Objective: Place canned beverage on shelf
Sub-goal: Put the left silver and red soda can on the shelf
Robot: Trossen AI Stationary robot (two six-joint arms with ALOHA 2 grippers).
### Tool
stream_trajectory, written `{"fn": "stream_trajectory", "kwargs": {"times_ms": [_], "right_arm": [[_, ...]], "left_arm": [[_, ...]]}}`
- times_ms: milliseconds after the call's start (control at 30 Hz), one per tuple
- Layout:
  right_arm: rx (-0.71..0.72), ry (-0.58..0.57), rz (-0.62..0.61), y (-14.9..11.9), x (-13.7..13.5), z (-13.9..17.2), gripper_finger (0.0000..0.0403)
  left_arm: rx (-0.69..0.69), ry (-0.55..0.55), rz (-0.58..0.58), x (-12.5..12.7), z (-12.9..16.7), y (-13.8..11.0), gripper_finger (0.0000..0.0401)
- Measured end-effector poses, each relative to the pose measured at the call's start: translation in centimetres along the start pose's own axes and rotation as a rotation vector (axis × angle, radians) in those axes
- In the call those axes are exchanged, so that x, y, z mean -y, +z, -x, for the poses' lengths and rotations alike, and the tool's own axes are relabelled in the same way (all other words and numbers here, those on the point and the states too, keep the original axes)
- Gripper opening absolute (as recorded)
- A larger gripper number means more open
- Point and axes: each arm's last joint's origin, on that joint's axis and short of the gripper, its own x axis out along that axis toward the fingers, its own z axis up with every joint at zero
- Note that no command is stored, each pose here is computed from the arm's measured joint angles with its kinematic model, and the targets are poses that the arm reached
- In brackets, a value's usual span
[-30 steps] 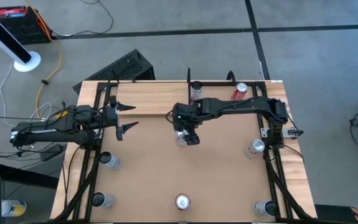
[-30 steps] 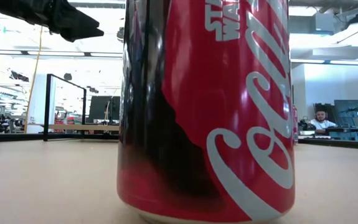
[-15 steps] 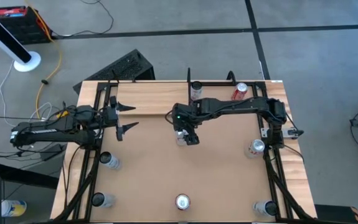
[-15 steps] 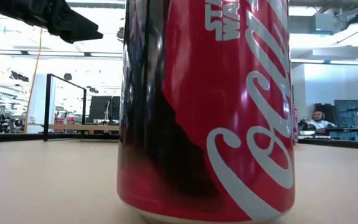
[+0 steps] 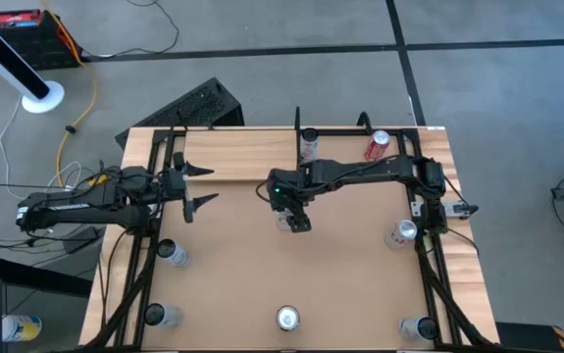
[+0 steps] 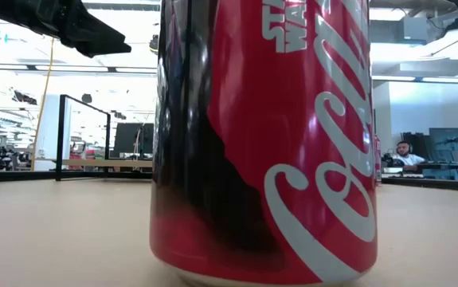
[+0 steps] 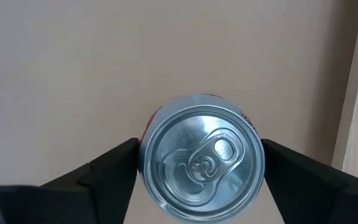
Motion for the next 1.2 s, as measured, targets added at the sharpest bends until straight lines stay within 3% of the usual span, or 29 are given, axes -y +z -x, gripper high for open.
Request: {"fn": "stream_trajectory", "kwargs": {"times_ms": [233,467,633,933,1033,1200], "right_arm": [[0.023,-0.011,0.008,0.9,0.1,1.8,0.0313],[0.194,-0.075,0.076,3.5,1.8,6.5,0.0313],[0.267,-0.163,0.053,3.6,6.0,9.0,0.0313],[0.222,-0.225,-0.039,2.3,15.4,9.2,0.0313],[0.255,-0.195,-0.071,1.2,18.0,8.4,0.0313],[0.182,-0.179,-0.136,-1.1,21.3,5.9,0.0313]], "left_arm": [[0.002,0.002,-0.007,0.0,0.1,0.0,0.0304],[0.096,0.040,0.035,-0.6,2.6,0.6,0.0304],[0.205,0.045,0.076,-1.1,4.5,1.1,0.0304],[0.265,0.053,0.090,-1.3,5.7,1.2,0.0304],[0.266,0.054,0.085,-1.3,5.7,1.2,0.0304],[0.262,0.054,0.082,-1.3,5.7,1.2,0.0304]]}}
